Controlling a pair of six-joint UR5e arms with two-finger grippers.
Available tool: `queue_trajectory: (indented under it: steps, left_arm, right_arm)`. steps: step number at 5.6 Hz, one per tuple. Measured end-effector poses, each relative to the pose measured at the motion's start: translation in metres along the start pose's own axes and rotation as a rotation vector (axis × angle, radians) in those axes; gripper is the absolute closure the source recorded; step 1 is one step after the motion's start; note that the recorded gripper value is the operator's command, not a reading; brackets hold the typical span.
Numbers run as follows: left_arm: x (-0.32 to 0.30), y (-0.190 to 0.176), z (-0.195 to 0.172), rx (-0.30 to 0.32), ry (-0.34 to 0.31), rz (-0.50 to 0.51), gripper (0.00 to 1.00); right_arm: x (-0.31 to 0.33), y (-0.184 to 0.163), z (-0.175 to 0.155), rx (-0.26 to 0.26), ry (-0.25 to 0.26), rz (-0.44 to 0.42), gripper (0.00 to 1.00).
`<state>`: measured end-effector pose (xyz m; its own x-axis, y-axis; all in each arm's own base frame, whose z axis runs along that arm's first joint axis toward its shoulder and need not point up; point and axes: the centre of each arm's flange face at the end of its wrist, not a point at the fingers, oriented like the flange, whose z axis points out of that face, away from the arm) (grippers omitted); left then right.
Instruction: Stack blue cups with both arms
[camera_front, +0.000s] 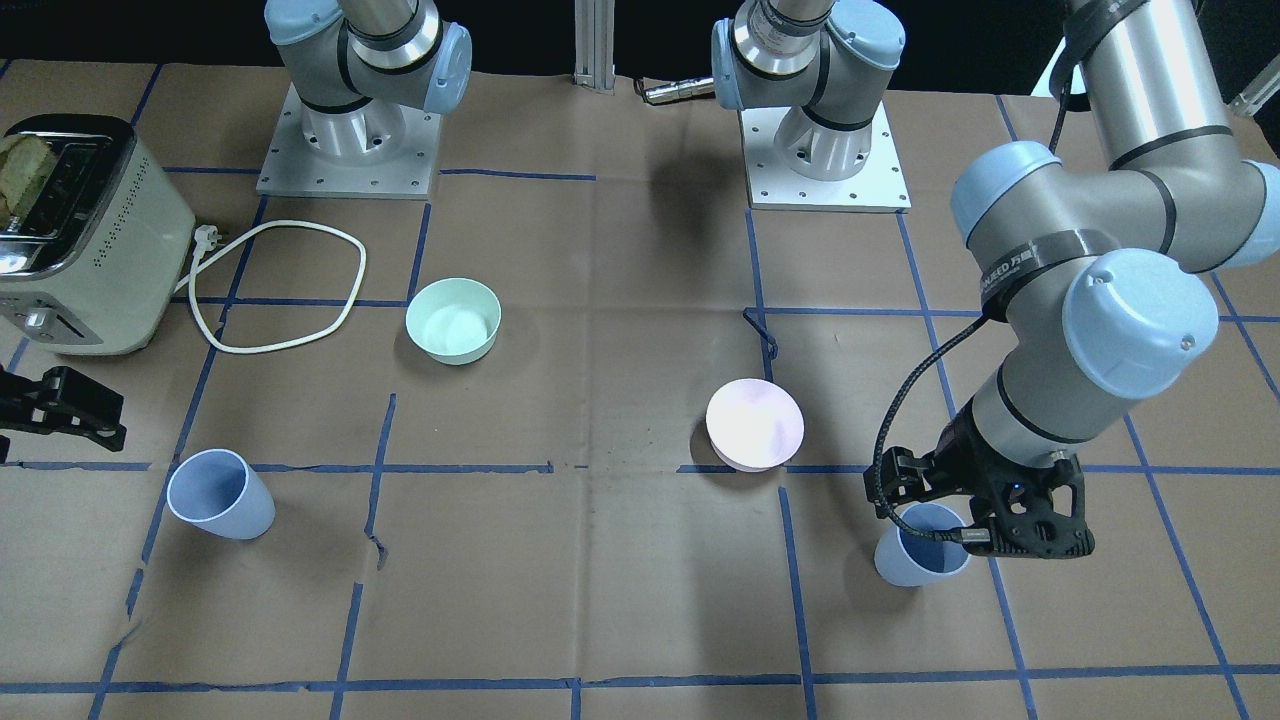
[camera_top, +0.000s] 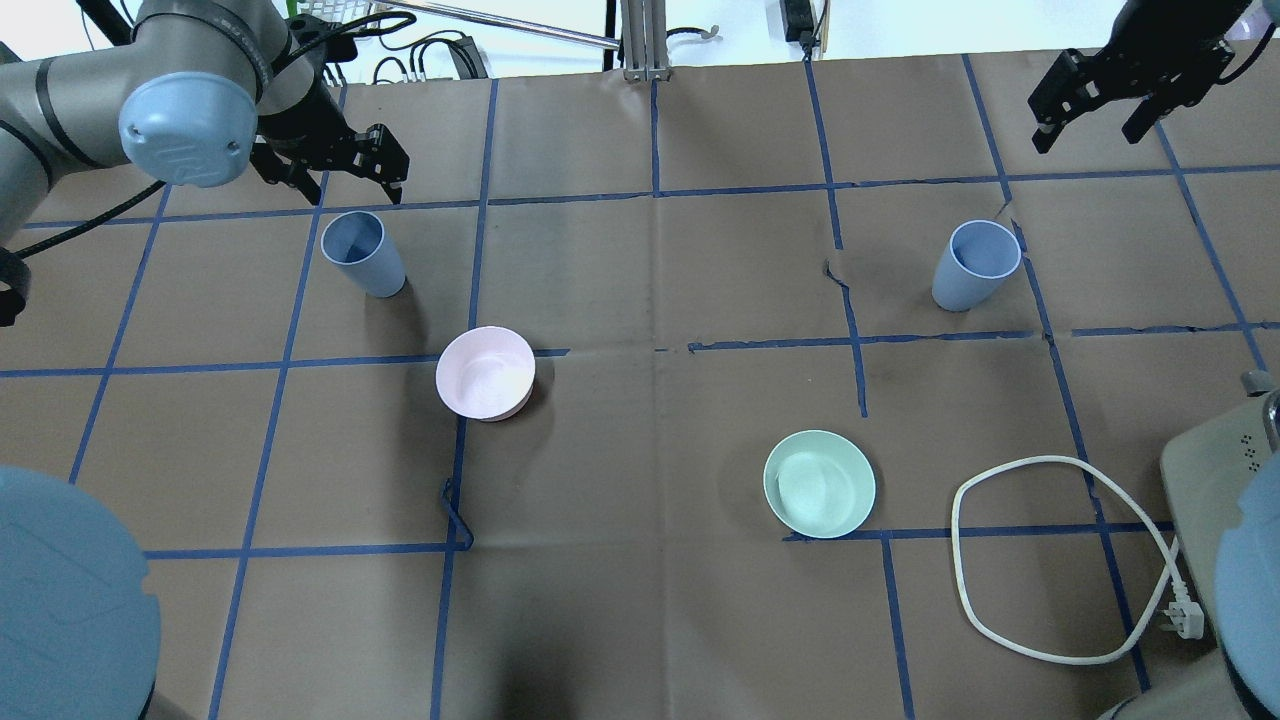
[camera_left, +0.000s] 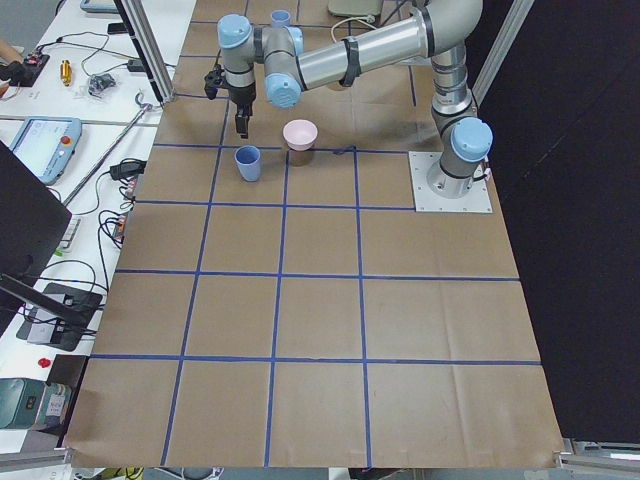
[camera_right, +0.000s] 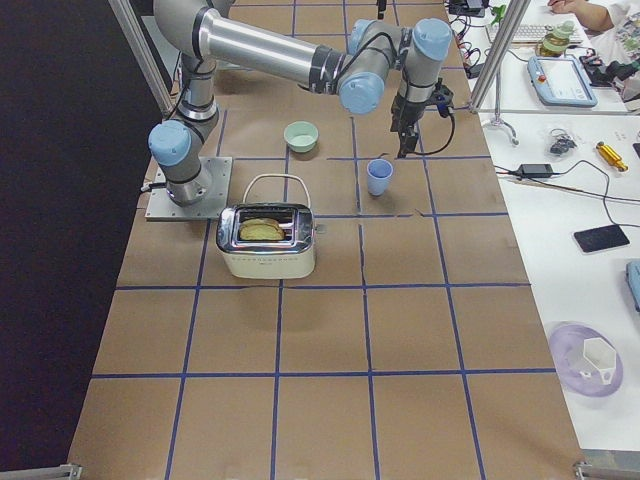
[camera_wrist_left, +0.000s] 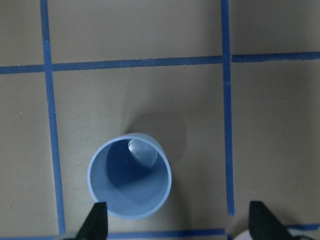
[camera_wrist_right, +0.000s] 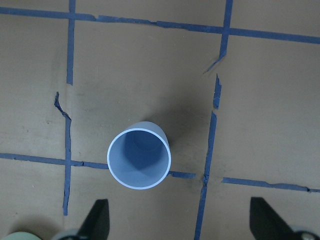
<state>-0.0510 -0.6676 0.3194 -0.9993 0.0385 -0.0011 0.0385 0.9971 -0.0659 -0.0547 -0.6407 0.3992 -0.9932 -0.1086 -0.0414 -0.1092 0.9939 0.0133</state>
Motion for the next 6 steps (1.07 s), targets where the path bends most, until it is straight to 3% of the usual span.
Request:
queue_trajectory:
  steps: [2, 3, 4, 5, 6]
  left_arm:
    - [-0.002, -0.008, 0.057, -0.037, 0.007, -0.005, 0.07]
    - [-0.002, -0.003, 0.075, -0.06, 0.01, -0.003, 0.47]
    - [-0.001, -0.001, 0.083, -0.067, 0.012, -0.003, 0.83]
    - [-0.001, 0.0, 0.085, -0.069, 0.013, -0.006, 0.98]
    - [-0.001, 0.0, 0.085, -0.066, 0.013, -0.008, 1.0]
  right_arm:
    - [-0.002, 0.009, 0.086, 0.043, -0.006, 0.0, 0.0]
    - [-0.003, 0.015, 0.113, 0.048, -0.001, 0.001, 0.04]
    - [-0.003, 0.017, 0.128, 0.035, -0.002, 0.001, 0.27]
    - [-0.003, 0.018, 0.137, 0.02, -0.003, 0.001, 0.67]
    - [-0.002, 0.019, 0.141, 0.006, 0.002, 0.001, 0.92]
